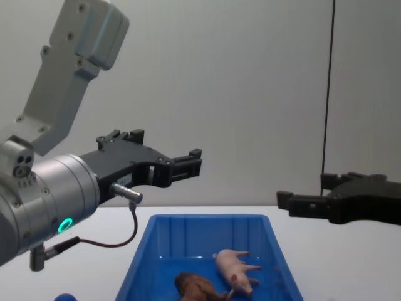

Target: Pick up the two dolls from the table and place them into the box.

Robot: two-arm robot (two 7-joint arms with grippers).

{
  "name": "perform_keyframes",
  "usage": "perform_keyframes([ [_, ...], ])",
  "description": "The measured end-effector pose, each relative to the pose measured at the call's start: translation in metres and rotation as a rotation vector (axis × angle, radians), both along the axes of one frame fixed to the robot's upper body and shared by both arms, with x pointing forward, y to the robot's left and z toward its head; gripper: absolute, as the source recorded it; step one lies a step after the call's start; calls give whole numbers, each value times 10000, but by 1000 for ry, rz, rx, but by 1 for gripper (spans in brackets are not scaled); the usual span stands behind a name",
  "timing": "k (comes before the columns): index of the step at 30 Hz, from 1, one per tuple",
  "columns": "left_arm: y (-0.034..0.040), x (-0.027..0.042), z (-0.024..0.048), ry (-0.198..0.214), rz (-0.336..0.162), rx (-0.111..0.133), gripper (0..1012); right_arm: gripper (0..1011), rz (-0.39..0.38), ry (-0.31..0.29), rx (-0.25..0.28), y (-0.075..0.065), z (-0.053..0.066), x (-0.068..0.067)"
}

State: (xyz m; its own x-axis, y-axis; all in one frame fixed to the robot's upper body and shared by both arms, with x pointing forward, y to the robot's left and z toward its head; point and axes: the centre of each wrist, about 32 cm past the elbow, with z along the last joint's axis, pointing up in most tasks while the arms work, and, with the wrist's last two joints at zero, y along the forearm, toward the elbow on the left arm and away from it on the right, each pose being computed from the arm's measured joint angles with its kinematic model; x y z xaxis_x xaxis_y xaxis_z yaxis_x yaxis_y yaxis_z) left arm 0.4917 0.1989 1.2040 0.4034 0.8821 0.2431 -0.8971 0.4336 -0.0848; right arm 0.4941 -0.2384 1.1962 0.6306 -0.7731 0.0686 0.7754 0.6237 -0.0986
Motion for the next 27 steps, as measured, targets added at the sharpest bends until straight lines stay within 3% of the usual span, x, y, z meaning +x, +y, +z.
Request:
perform_keyframes([
  [9, 58, -62, -7, 10, 32, 13, 1001, 1001, -7, -10, 1, -91, -15, -64],
  [17, 176, -204, -48, 57, 94, 20, 1001, 1001, -11, -15, 0, -137, -24, -98],
  [27, 351, -436, -242, 163, 179, 18, 1001, 1001, -13, -18, 1, -164, -27, -118],
])
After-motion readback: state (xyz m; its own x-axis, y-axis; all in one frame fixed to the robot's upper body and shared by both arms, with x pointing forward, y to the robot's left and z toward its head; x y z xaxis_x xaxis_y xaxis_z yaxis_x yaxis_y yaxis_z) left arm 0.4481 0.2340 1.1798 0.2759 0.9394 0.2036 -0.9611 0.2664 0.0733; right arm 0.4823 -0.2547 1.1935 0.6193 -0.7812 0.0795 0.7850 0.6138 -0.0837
